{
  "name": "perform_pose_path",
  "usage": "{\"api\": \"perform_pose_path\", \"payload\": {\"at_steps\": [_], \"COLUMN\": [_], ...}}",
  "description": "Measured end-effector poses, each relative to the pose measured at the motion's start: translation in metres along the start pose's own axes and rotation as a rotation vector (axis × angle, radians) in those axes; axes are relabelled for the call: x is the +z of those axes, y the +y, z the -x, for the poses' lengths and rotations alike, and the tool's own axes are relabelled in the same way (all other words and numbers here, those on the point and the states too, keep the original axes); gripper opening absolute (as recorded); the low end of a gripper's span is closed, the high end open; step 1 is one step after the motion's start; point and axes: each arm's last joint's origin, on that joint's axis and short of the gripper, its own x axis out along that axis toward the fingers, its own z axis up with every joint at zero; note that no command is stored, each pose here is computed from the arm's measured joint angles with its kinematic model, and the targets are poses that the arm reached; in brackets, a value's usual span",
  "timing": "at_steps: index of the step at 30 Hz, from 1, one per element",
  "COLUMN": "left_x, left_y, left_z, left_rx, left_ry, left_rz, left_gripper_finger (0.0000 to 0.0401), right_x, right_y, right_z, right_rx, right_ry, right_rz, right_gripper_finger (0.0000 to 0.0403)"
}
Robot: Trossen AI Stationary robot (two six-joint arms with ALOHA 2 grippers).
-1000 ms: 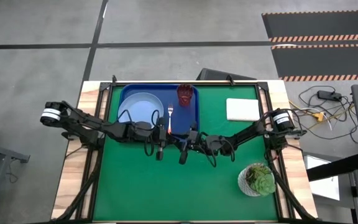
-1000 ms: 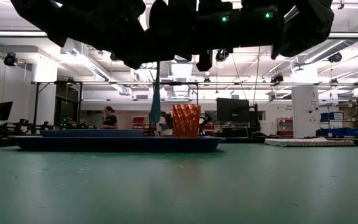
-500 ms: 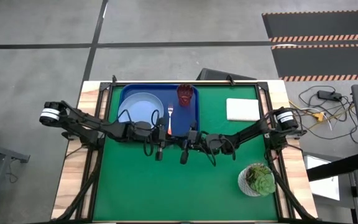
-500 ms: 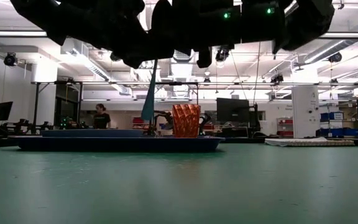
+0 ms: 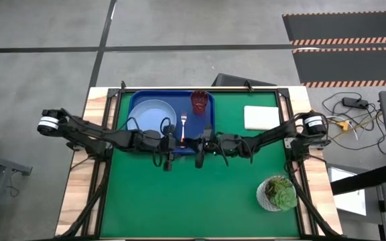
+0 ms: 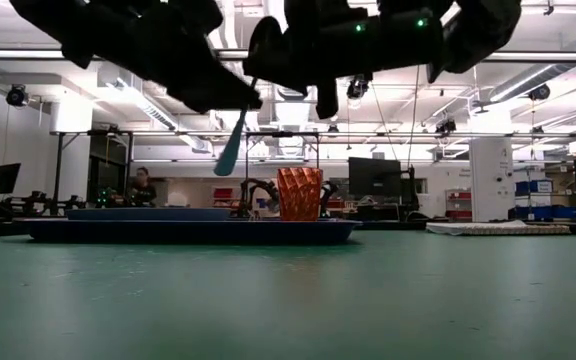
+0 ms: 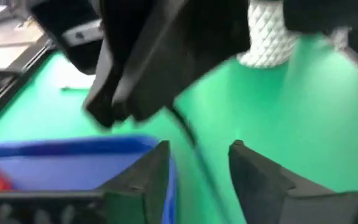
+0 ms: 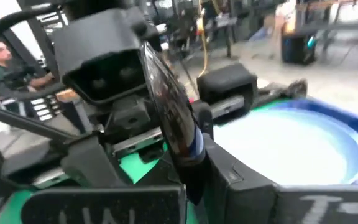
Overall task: Pick and place plate/cup/fork/spoon on tray
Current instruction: Put the blue spoon on the blue serving tray to the right of the orange fork
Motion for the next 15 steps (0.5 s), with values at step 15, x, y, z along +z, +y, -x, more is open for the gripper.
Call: {"api": "perform_pose_path", "payload": {"at_steps": [15], "left_x": [0.002], "left_y": [0.009], "left_z": [0.057], "left_rx": [0.122], "left_ry": [0.047], "left_rz": [0.003], "left_gripper_finger": [0.0189], "right_x": [0.038], "right_y": [-0.105], "right_z": [-0.022], "right_rx": [-0.056], "right_ry": [0.321], "right_rz": [-0.363], "right_gripper_finger": [0.0009]}}
